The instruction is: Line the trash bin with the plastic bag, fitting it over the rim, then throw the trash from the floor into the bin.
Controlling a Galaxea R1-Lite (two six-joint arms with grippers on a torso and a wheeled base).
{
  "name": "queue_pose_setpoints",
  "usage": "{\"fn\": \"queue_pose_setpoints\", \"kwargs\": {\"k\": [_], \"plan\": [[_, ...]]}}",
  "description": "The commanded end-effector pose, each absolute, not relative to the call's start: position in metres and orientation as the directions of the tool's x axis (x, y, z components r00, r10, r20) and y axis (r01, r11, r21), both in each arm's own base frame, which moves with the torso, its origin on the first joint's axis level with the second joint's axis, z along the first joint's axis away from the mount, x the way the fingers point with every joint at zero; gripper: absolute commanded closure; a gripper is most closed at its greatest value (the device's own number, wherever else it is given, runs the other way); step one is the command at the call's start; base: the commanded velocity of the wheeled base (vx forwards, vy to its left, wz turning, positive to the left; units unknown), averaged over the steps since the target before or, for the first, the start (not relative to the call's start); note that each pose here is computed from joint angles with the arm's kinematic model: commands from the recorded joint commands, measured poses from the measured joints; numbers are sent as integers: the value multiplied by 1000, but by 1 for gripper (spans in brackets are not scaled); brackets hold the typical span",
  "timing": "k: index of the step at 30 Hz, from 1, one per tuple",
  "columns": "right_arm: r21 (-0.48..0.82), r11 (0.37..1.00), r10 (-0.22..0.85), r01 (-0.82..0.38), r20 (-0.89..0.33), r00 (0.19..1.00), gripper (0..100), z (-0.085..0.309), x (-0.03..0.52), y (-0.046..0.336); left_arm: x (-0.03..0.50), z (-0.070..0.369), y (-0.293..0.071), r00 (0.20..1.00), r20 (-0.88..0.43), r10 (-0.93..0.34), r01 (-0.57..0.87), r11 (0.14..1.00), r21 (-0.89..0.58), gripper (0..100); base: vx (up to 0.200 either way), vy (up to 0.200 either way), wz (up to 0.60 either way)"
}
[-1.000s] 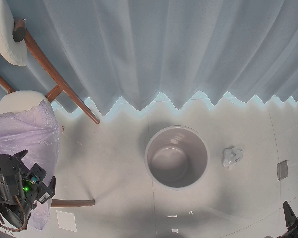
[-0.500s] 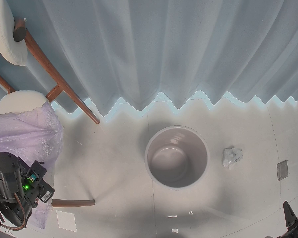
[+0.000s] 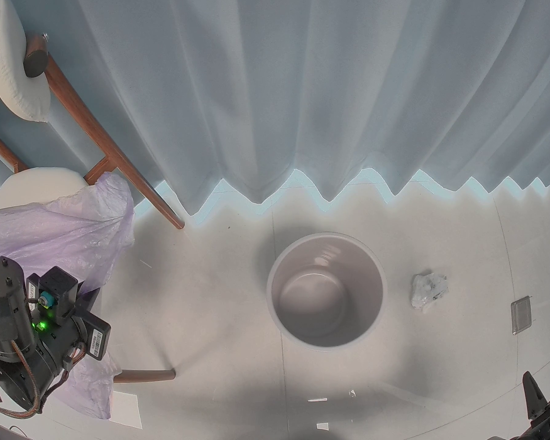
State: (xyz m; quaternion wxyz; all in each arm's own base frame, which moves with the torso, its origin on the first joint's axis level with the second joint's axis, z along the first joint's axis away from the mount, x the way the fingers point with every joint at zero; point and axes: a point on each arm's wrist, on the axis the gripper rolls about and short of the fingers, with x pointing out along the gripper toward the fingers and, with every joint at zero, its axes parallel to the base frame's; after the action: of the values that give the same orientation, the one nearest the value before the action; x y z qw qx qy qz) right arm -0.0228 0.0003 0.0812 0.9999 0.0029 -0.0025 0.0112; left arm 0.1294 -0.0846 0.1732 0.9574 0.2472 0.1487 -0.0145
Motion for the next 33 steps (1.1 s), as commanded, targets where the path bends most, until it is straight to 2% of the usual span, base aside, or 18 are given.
{"fn": "queue_pose_setpoints", "kwargs": {"k": [1, 12, 17, 27, 29, 33], "plan": [[6, 1000, 23, -23, 5, 1000, 0, 76, -23, 0, 129, 183, -93, 960, -277, -35, 144, 912, 384, 100, 0, 0, 0], [6, 1000, 23, -23, 5, 1000, 0, 76, -23, 0, 128, 186, -97, 922, -297, -248, 318, 923, 218, 100, 0, 0, 0], [6, 1000, 23, -23, 5, 1000, 0, 76, -23, 0, 127, 189, -101, 860, -300, -413, 455, 887, 81, 100, 0, 0, 0], [6, 1000, 23, -23, 5, 1000, 0, 76, -23, 0, 123, 199, -101, 797, -263, -544, 550, 833, -58, 100, 0, 0, 0], [6, 1000, 23, -23, 5, 1000, 0, 76, -23, 0, 121, 201, -101, 769, -246, -591, 575, 806, -140, 100, 0, 0, 0], [6, 1000, 23, -23, 5, 1000, 0, 76, -23, 0, 120, 207, -98, 767, -186, -614, 578, 787, -213, 100, 0, 0, 0]]}}
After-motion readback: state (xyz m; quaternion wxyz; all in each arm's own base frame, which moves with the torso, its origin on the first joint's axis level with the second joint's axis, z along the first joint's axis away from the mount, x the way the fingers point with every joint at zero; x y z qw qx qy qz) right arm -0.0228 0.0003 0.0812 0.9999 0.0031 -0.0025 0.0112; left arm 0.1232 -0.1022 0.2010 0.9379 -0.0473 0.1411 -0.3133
